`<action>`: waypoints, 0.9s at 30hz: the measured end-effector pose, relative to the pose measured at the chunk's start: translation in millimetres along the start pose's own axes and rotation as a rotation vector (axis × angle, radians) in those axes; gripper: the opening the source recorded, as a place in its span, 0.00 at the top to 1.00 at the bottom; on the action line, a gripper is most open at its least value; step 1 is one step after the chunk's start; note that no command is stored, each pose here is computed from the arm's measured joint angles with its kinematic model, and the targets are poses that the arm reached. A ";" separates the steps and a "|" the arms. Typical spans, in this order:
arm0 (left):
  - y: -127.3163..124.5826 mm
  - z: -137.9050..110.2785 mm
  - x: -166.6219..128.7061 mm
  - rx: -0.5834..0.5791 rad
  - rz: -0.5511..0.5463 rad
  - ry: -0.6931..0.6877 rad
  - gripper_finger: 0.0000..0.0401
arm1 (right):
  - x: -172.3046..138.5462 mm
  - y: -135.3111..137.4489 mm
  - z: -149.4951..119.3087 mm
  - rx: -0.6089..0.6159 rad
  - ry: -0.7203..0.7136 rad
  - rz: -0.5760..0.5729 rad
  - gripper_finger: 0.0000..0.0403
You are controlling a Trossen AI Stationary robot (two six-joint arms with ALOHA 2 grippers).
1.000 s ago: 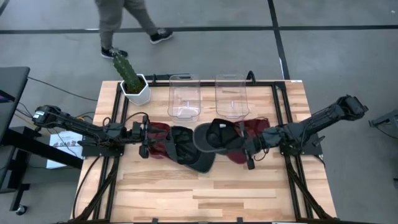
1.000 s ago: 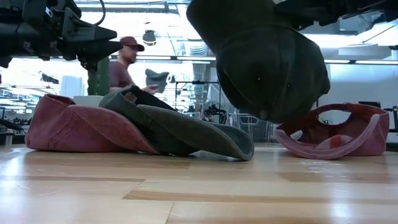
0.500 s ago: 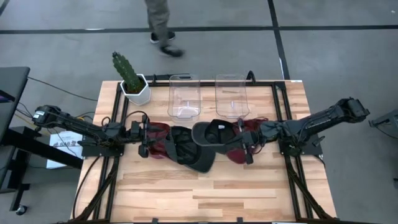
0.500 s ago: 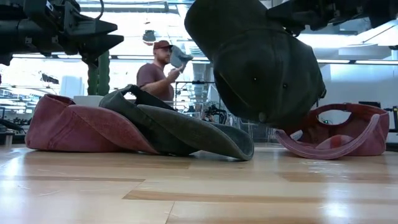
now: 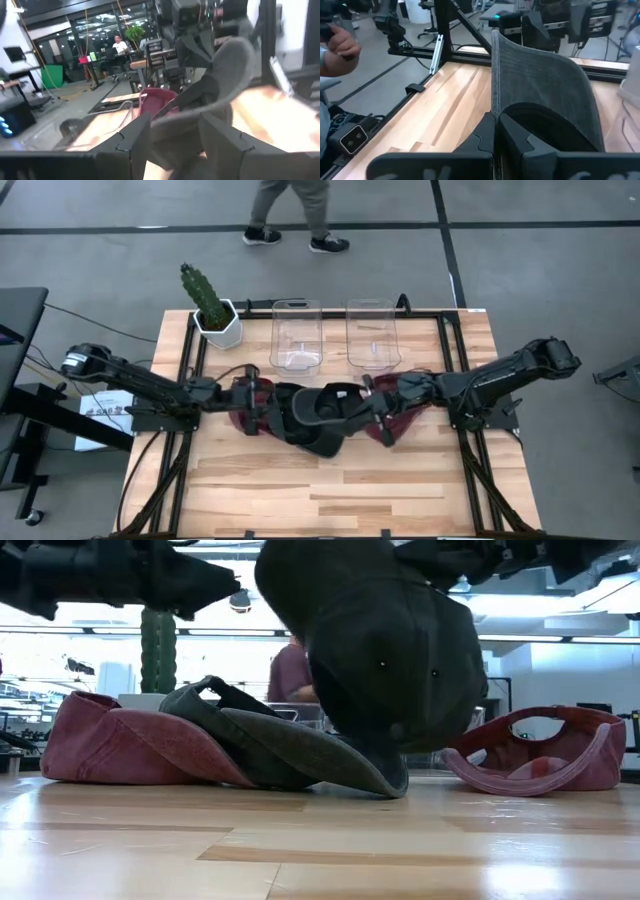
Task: Pick & Place hat
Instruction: Put the right black cap into the transparent bin
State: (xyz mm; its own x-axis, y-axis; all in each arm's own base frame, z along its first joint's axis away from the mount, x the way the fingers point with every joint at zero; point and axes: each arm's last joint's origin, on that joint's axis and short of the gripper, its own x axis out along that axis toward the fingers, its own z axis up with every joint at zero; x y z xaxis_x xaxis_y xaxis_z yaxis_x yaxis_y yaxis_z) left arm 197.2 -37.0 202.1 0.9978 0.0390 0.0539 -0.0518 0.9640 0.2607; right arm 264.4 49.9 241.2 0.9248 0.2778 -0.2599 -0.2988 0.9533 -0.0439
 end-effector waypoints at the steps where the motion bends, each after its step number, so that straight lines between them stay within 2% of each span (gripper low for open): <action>1: -1.1 0.6 4.7 0.028 -0.002 0.008 0.59 | 2.9 -0.4 0.8 0.001 0.010 0.000 1.00; 9: -6.5 -1.4 21.2 0.161 -0.017 0.044 0.59 | 16.8 -2.4 4.9 0.029 0.046 -0.001 1.00; 16: -11.4 -2.7 17.8 0.175 -0.052 0.075 0.59 | 13.2 -1.1 6.8 0.029 0.050 0.000 1.00; 27: -15.5 -6.3 11.8 0.205 -0.047 0.164 0.59 | 5.8 11.3 13.7 0.015 0.035 0.032 1.00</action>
State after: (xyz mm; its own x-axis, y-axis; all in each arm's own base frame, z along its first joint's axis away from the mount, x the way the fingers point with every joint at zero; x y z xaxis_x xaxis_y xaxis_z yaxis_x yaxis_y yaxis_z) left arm 210.0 -49.8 192.6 0.9919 0.0537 -0.1154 0.0040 0.8933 0.4495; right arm 269.6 63.9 252.5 0.9059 0.3046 -0.2941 -0.3247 0.9456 -0.0209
